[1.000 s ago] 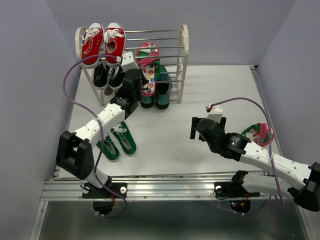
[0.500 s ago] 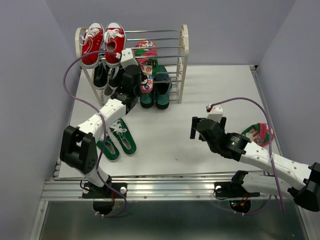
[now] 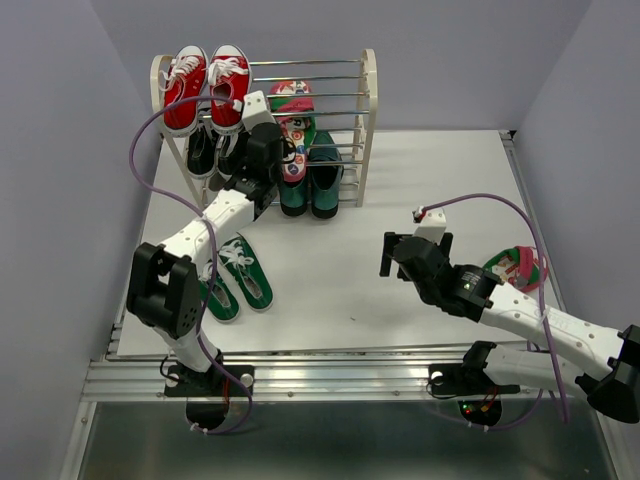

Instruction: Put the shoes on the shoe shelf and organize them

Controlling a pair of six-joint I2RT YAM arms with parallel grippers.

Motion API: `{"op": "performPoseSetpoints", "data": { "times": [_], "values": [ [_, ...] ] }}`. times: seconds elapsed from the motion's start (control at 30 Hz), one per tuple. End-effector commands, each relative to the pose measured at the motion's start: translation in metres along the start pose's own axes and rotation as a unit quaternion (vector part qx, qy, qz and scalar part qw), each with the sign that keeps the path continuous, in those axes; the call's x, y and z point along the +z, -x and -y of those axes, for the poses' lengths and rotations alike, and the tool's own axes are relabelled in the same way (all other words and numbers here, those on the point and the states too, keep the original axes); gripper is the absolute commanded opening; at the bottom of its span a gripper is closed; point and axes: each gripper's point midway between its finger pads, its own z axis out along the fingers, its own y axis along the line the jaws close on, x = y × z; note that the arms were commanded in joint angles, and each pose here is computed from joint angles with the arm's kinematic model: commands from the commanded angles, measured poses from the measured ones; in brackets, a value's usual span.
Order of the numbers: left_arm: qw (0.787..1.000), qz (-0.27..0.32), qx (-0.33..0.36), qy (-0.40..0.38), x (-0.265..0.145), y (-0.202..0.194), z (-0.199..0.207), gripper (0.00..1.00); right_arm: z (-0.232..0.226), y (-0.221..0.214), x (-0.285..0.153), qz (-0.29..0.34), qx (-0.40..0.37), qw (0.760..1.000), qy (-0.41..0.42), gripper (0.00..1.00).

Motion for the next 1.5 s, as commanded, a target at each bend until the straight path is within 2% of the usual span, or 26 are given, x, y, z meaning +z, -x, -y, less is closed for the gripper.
{"op": "performPoseSetpoints", "data": {
  "times": [0.0,0.17,0.27,0.67,0.7,0.8,0.87,0.9,1.23,1.47],
  "values": [
    [0.995,0.079,-0.055,-0.019,0.001,0.067,0.02,0.0,-0.009,0.031,-0.005,0.037,0.033,0.999,0.01,1.0],
    [0.996,0.074,-0.044,-0.021,0.006,0.064,0.02,0.0,-0.009,0.032,-0.006,0.038,0.037,0.999,0.012,1.0],
    [0.997,0.071,-0.04,-0.014,0.008,0.061,0.018,0.08,-0.009,0.03,-0.006,0.036,0.032,0.999,0.013,1.0],
    [0.997,0.066,-0.042,0.02,0.014,0.053,0.004,0.09,-0.008,0.029,-0.009,0.036,0.038,0.998,0.018,1.0],
    [0.997,0.064,-0.04,0.021,0.015,0.051,0.003,0.11,-0.007,0.03,-0.009,0.037,0.039,0.998,0.018,1.0],
    [0.997,0.06,-0.041,0.029,0.015,0.047,0.0,0.33,-0.007,0.028,-0.01,0.035,0.041,0.998,0.021,1.0],
    [0.997,0.06,-0.042,0.031,0.015,0.048,0.0,0.38,-0.007,0.028,-0.01,0.036,0.044,0.998,0.022,1.0],
    [0.997,0.059,-0.043,0.031,0.015,0.047,0.0,0.47,-0.007,0.028,-0.01,0.035,0.044,0.998,0.021,1.0],
    [0.997,0.059,-0.051,0.029,0.007,0.054,-0.001,0.6,-0.009,0.027,-0.012,0.031,0.048,0.998,0.029,1.0],
    [0.997,0.048,-0.056,-0.003,-0.005,0.056,0.006,0.68,-0.008,0.025,-0.014,0.024,0.057,0.998,0.026,1.0]
  ]
}}
